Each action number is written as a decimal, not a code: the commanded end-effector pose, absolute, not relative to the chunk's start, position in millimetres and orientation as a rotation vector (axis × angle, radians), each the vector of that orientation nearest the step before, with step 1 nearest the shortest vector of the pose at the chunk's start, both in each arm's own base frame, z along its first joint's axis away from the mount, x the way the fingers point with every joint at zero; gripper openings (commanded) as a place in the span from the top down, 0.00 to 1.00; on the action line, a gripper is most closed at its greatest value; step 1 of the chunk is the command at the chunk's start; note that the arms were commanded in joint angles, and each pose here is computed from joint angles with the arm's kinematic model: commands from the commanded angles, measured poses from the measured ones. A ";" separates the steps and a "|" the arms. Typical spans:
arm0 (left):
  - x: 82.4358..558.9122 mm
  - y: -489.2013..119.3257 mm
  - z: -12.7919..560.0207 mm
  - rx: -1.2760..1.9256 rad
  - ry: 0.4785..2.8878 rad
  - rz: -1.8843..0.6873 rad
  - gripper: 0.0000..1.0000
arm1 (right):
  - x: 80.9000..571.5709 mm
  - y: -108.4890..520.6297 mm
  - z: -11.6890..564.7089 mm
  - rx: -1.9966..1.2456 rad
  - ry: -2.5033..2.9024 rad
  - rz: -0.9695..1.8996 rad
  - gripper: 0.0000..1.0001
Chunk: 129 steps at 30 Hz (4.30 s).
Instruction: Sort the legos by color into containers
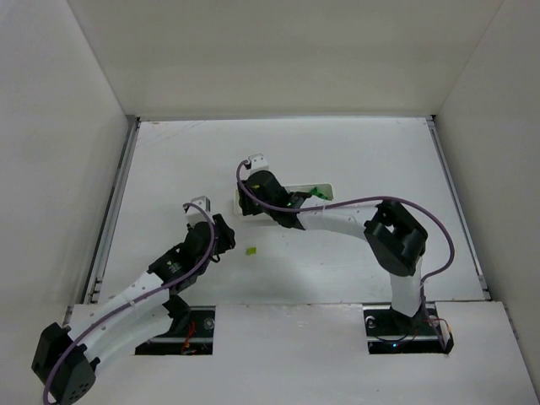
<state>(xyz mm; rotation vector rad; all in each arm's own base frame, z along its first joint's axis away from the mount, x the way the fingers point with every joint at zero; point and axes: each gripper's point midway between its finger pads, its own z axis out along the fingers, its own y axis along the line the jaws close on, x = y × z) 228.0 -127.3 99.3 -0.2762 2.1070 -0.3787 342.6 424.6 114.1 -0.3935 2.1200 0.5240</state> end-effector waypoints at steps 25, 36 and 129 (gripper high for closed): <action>215.8 -142.5 102.4 -0.201 2.075 -0.356 0.55 | 359.8 417.0 150.3 -0.288 2.064 0.595 0.31; 220.6 -170.0 99.2 -0.122 2.119 -0.351 0.54 | 352.1 358.3 188.1 -0.151 1.977 0.599 0.32; 263.0 -188.0 117.2 -0.034 2.155 -0.166 0.78 | 313.0 249.0 201.5 0.034 1.863 0.720 0.29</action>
